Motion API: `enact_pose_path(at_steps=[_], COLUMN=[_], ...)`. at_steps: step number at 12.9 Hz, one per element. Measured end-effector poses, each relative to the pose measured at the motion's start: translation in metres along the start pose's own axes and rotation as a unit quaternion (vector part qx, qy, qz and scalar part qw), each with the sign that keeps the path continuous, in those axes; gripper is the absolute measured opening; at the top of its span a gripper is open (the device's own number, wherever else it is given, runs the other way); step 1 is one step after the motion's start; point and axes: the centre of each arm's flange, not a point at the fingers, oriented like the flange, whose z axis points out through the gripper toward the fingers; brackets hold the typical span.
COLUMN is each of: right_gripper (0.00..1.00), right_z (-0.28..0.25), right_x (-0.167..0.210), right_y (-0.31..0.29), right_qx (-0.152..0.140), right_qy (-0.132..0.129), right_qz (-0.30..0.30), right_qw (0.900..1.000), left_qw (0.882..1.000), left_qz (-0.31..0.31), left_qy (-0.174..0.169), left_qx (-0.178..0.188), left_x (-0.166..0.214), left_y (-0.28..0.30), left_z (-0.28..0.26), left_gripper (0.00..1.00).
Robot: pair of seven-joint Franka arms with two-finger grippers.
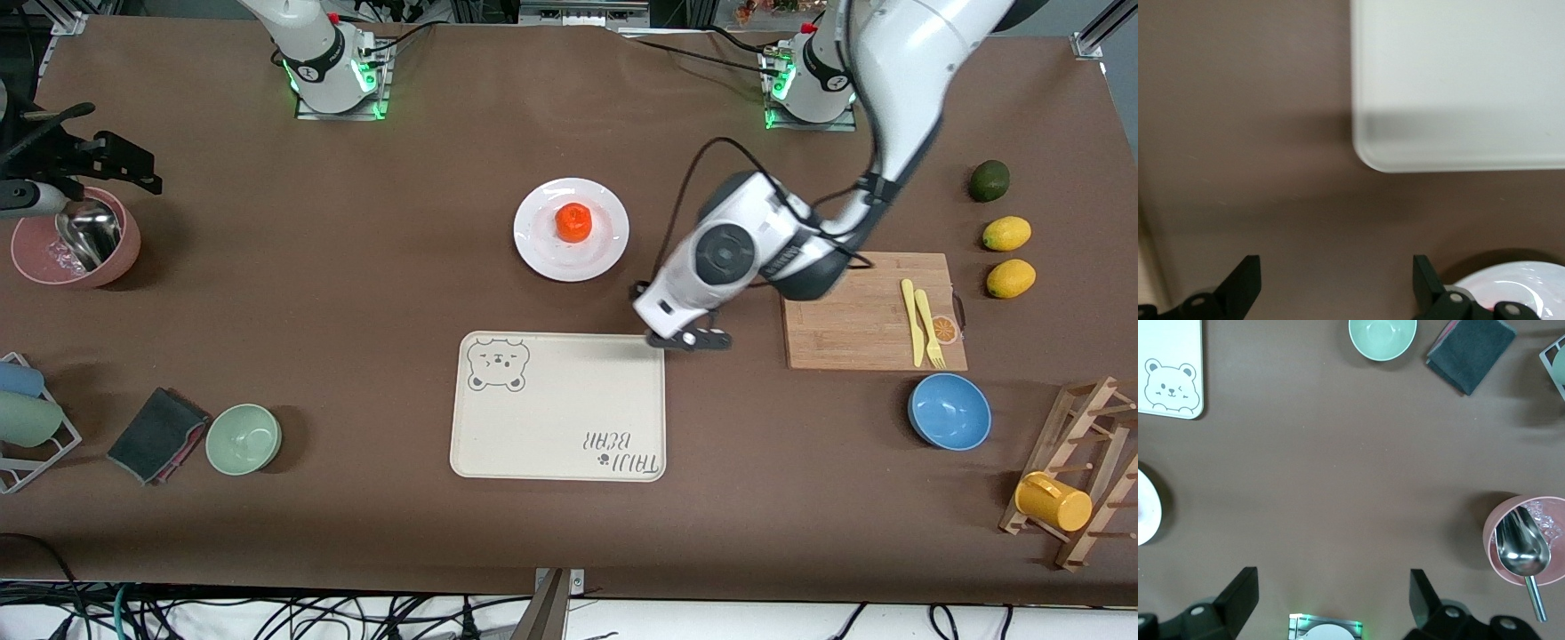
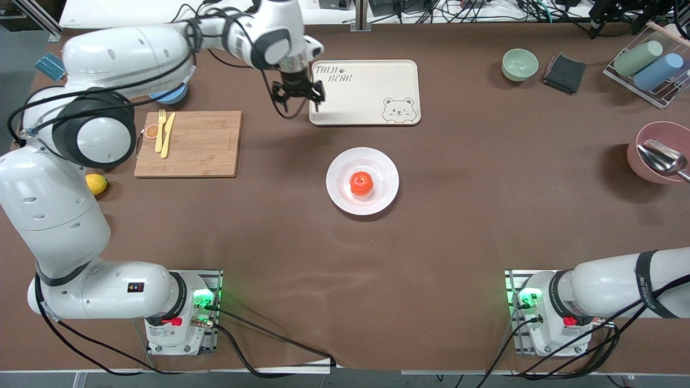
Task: Place orange and plate with both arms
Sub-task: 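Withdraw the left gripper while the right gripper reaches the plate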
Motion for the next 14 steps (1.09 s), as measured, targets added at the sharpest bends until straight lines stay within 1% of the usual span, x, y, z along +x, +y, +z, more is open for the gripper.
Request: enact_pose_path(at_steps=[1, 4, 5, 6, 7, 8, 9, 11, 13, 14], right_gripper=[1.0, 1.0, 1.0, 1.0, 1.0, 1.0, 1.0, 1.0, 1.0, 1.0], right_z=[0.005, 0.029, 0.036, 0.045, 0.056, 0.067, 0.079, 0.104, 0.14, 0.166], right_x=[0.0, 0.006, 0.008, 0.009, 0.009, 0.009, 0.011, 0.022, 0.037, 0.046], right_y=[-0.001, -0.014, -0.018, -0.024, -0.034, -0.043, -0.052, -0.071, -0.087, -0.094], right_qx=[0.001, 0.005, 0.006, 0.015, 0.039, 0.069, 0.098, 0.161, 0.22, 0.255], right_qy=[-0.012, -0.063, -0.077, -0.097, -0.123, -0.15, -0.171, -0.196, -0.22, -0.223], right_qz=[-0.001, -0.012, -0.016, -0.021, -0.026, -0.032, -0.037, -0.045, -0.044, -0.037], right_qw=[1.0, 0.998, 0.997, 0.995, 0.991, 0.986, 0.98, 0.966, 0.949, 0.94], left_qw=[1.0, 0.998, 0.998, 0.997, 0.997, 0.997, 0.998, 0.997, 0.996, 0.996], left_qz=[-0.008, -0.051, -0.059, -0.066, -0.07, -0.069, -0.068, -0.075, -0.082, -0.086], left_qy=[0.0, 0.003, 0.003, 0.002, 0.001, 0.003, 0.011, 0.017, 0.025, 0.029], left_qx=[-0.003, -0.019, -0.024, -0.028, -0.03, -0.022, -0.009, 0.003, 0.011, 0.015], left_x=[0.014, 0.049, 0.057, 0.061, 0.063, 0.064, 0.065, 0.062, 0.057, 0.052], left_y=[-0.03, -0.137, -0.174, -0.205, -0.227, -0.238, -0.244, -0.253, -0.26, -0.264], left_z=[-0.008, -0.023, -0.026, -0.029, -0.034, -0.041, -0.051, -0.075, -0.097, -0.108], left_gripper=[1.0, 1.0, 1.0, 1.0, 1.0, 1.0, 1.0, 1.0, 1.0, 1.0])
